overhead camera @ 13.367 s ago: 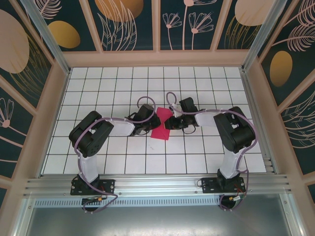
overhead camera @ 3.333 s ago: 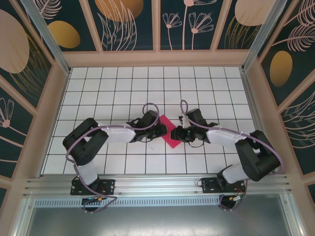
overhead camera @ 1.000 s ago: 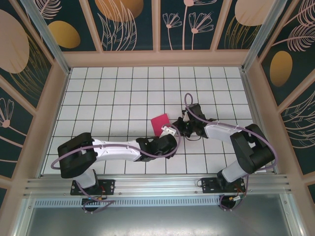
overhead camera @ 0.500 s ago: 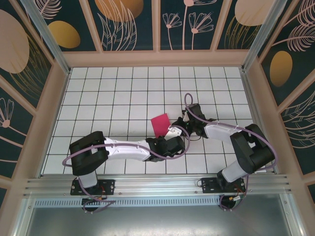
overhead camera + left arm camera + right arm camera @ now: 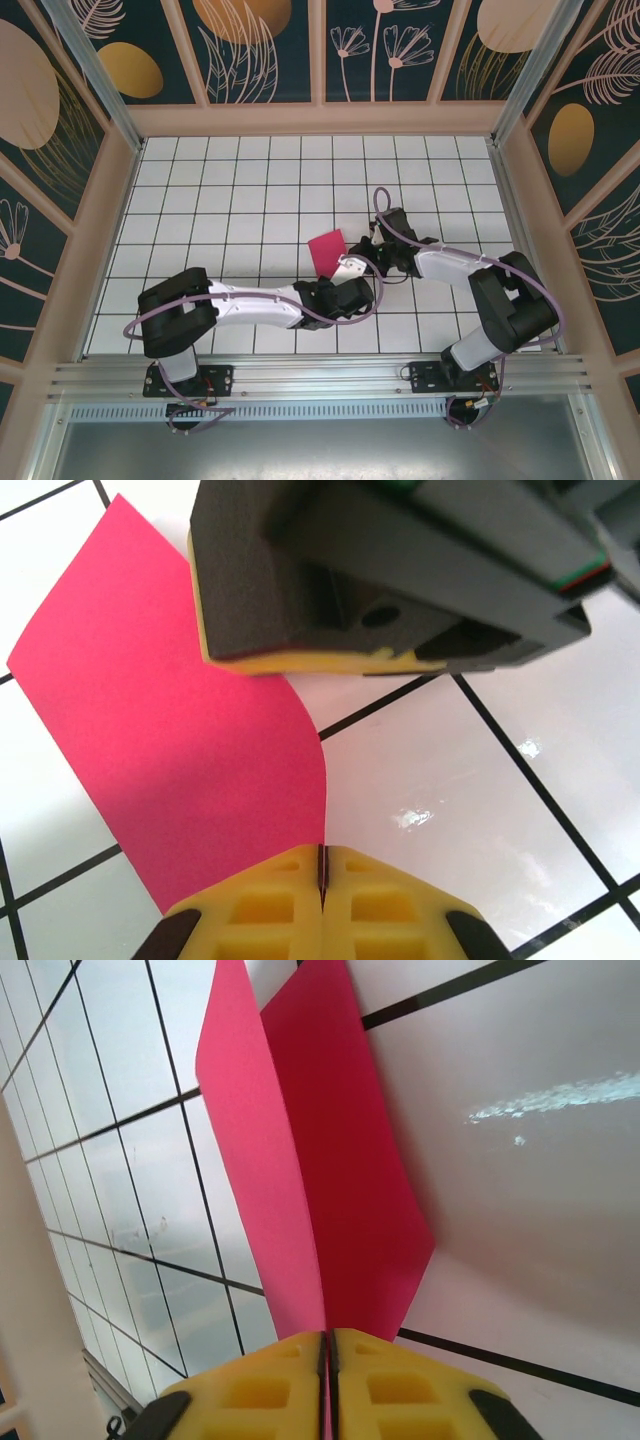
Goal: Fold a paper plane with a square sheet of paper (pick it up from the middle)
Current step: Third fold the triangle at the center of the table.
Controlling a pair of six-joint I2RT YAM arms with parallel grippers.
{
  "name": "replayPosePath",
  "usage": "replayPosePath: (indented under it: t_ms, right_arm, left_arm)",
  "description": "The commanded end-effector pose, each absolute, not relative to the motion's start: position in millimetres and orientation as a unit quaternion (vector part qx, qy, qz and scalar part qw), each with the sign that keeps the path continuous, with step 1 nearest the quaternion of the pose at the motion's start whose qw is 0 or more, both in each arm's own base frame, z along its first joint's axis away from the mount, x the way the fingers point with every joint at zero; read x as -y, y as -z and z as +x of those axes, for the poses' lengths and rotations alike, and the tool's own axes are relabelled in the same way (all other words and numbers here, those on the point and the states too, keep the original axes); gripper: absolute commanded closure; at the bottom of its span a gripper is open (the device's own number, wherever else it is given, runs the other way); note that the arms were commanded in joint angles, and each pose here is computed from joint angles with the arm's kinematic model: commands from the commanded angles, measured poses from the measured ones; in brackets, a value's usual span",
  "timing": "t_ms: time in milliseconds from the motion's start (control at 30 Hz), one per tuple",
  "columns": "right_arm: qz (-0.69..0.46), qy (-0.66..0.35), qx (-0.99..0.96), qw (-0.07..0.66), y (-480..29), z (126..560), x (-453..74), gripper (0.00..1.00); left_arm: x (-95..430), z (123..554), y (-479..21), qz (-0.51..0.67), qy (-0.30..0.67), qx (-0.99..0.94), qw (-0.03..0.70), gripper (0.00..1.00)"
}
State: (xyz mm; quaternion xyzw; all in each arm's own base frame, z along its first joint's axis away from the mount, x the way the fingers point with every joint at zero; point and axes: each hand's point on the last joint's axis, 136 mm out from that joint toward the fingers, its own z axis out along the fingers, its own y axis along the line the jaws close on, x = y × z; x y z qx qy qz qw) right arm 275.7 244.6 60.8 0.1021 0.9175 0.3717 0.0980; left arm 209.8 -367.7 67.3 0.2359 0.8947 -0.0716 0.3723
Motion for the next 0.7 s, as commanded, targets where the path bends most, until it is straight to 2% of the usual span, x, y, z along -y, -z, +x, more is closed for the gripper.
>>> replayPosePath:
  t_ms: [0, 133, 233, 467, 667]
  right_arm:
    - [0.09, -0.361, -0.92, 0.124, -74, 289, -237, 0.76]
    - [0.068, -0.352, -0.922, 0.149, -89, 299, -227, 0.66]
    - [0.035, -0.363, -0.916, 0.164, -105, 310, -231, 0.66]
    - [-0.041, -0.379, -0.917, 0.118, -97, 324, -266, 0.86]
    - [-0.068, -0.367, -0.924, 0.081, -65, 328, -284, 0.9]
  left_arm:
    - [367, 208, -75, 0.229, 0.09, -0.891, 0.381, 1.0]
    - [365, 205, -75, 0.227, 0.116, -0.891, 0.376, 1.0]
    - [365, 201, -74, 0.226, 0.137, -0.891, 0.371, 1.0]
    - [360, 200, -71, 0.224, 0.148, -0.892, 0.363, 1.0]
    - [357, 202, -68, 0.224, 0.15, -0.895, 0.356, 1.0]
